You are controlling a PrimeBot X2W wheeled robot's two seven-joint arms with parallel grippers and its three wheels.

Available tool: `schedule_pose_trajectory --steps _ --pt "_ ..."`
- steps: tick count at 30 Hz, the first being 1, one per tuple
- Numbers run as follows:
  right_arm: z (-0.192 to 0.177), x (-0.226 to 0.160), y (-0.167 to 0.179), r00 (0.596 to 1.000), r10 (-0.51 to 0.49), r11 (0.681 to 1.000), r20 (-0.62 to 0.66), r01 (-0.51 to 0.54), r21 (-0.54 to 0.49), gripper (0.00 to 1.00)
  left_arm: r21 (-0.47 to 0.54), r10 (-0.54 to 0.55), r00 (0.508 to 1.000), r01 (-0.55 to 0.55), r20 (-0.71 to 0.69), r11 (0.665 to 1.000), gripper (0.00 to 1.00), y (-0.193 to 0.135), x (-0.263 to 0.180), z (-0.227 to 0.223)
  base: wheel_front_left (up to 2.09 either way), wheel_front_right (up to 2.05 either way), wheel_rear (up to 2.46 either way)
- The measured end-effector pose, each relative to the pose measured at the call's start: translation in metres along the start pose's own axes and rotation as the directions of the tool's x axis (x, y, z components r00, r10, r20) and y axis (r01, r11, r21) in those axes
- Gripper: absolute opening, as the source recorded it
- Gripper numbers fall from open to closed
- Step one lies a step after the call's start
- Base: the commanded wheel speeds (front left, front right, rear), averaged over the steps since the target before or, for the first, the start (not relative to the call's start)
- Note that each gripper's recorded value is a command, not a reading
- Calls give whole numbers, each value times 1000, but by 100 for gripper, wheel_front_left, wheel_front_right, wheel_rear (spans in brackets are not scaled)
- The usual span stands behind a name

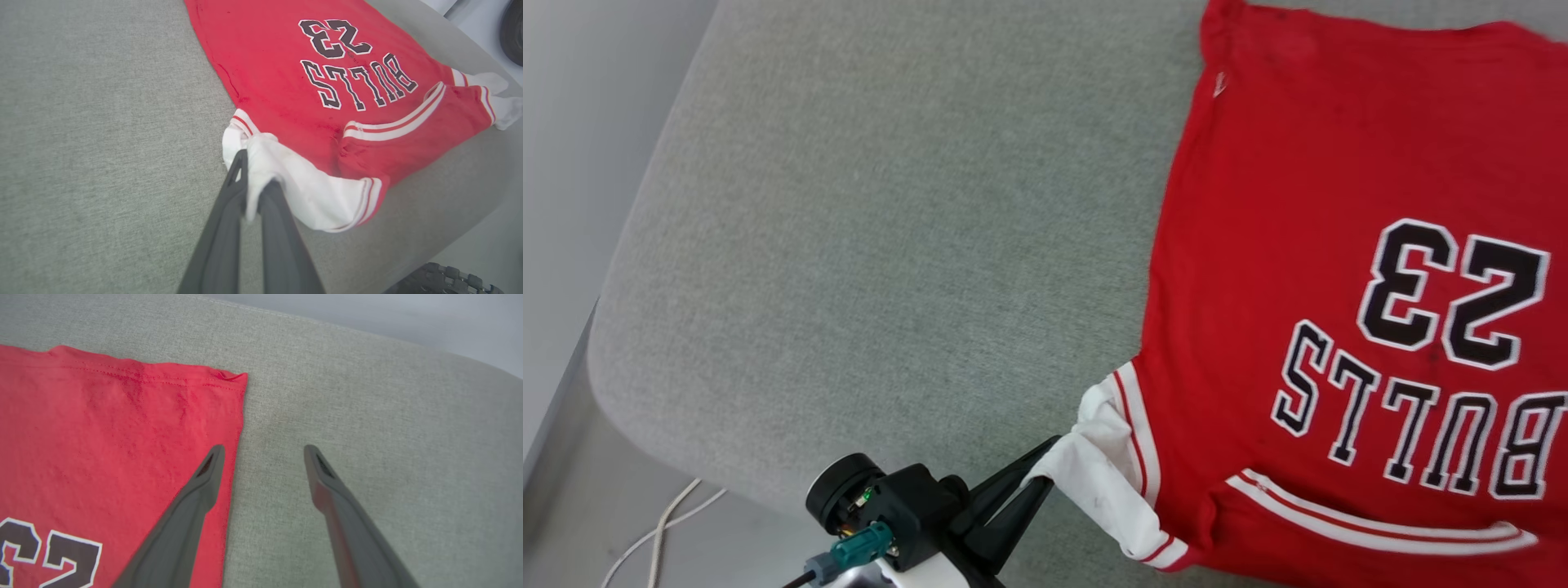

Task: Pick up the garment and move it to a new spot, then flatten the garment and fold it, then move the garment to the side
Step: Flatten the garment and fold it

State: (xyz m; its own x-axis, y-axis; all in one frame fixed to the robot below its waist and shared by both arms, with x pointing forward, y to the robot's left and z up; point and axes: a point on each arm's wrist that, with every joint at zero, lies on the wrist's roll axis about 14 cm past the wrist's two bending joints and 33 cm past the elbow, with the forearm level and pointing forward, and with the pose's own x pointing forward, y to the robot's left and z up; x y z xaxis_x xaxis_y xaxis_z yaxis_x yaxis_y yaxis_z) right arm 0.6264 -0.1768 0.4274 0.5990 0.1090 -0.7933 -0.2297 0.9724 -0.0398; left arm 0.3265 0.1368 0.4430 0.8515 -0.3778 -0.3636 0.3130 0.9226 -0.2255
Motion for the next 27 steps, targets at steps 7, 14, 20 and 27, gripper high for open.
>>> schedule_pose_trajectory --steps 7,14,20,27 --pt "-11 54 26 989 32 999 -142 -26 47 100 -25 57 997 -58 -50 998 0 13 2 -17 0 0 0" --pt "-21 74 42 979 41 999 -199 -34 38 100 -36 89 993 -92 -76 995 0 21 3 -27 0 0 0" --pt "-28 70 43 976 39 999 -214 -32 35 0 -28 95 994 -97 -61 995 0 24 4 -25 0 0 0" --pt "-39 56 36 975 27 999 -219 -19 37 0 -13 97 995 -97 -23 995 0 26 3 -16 0 0 0"
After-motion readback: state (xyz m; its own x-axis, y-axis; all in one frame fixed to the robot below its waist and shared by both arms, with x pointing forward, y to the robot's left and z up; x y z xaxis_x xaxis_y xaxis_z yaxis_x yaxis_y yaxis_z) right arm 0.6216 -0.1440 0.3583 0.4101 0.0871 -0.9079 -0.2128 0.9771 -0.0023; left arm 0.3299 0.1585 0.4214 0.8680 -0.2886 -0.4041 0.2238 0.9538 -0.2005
